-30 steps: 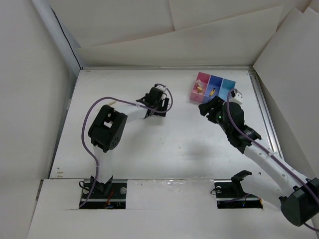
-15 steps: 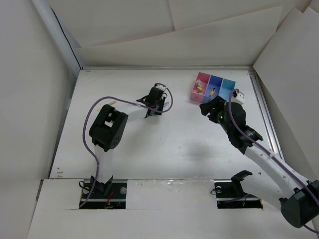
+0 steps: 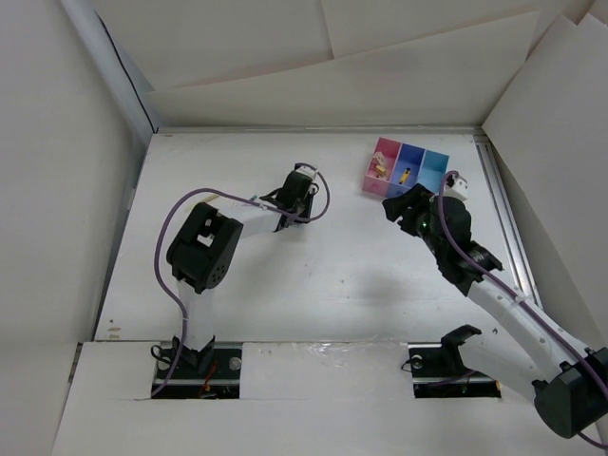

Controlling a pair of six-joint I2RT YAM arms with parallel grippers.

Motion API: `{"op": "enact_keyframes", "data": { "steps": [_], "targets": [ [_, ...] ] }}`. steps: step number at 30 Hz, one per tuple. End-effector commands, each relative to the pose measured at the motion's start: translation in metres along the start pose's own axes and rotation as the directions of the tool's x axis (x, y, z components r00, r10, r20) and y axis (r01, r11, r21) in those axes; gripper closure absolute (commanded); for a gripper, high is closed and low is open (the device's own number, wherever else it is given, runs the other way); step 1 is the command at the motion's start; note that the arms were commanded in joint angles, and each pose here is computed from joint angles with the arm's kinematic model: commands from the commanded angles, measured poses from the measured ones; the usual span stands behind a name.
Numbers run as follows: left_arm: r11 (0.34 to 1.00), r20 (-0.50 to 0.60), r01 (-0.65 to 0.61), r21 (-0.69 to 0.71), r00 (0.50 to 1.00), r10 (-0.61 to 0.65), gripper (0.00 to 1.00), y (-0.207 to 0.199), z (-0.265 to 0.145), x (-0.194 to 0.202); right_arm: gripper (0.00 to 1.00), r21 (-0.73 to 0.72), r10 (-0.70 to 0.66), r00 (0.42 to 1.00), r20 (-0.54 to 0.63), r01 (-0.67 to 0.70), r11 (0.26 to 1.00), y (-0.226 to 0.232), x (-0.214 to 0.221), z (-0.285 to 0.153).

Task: Sort the stationery into containers
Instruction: Pick up the stationery from the center of the board.

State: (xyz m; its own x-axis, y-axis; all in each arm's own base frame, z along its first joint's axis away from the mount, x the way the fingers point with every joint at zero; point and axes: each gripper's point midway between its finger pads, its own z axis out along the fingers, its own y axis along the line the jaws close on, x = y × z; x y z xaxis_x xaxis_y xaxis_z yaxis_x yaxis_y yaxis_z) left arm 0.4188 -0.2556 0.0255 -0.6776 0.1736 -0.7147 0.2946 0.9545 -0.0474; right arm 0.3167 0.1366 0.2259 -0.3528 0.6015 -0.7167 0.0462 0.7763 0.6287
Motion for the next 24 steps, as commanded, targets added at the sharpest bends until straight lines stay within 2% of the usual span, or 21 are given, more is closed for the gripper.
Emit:
{"op": "enact_keyframes", "data": {
  "steps": [1,4,6,9,24],
  "targets": [
    [1.000,-0.112,-0.001,0.013,0.994,0.002,0.73,-0.004,-0.010,0.035,0.33,-0.038,0.012,0.999,0.033,-0.011,0.999,0.008,-0.009,-0.001],
    [1.000,-0.126,-0.016,-0.013,0.992,0.014,0.72,-0.003,-0.009,0.040,0.33,-0.038,0.012,0.999,0.033,-0.011,0.999,0.008,-0.009,-0.001],
    [1.000,-0.135,-0.009,-0.017,0.991,0.006,0.79,-0.003,-0.007,0.043,0.33,-0.038,0.012,0.999,0.033,-0.011,0.999,0.008,-0.009,-0.001],
    [1.000,-0.128,-0.003,-0.019,0.992,0.001,0.85,-0.004,-0.010,0.048,0.33,-0.038,0.012,0.999,0.033,-0.011,0.999,0.008,-0.009,-0.001],
    [0.986,0.019,0.101,0.136,0.994,-0.104,0.89,-0.030,-0.054,0.003,0.33,-0.004,0.020,1.000,0.024,-0.020,1.000,-0.001,-0.006,0.009]
  ]
}}
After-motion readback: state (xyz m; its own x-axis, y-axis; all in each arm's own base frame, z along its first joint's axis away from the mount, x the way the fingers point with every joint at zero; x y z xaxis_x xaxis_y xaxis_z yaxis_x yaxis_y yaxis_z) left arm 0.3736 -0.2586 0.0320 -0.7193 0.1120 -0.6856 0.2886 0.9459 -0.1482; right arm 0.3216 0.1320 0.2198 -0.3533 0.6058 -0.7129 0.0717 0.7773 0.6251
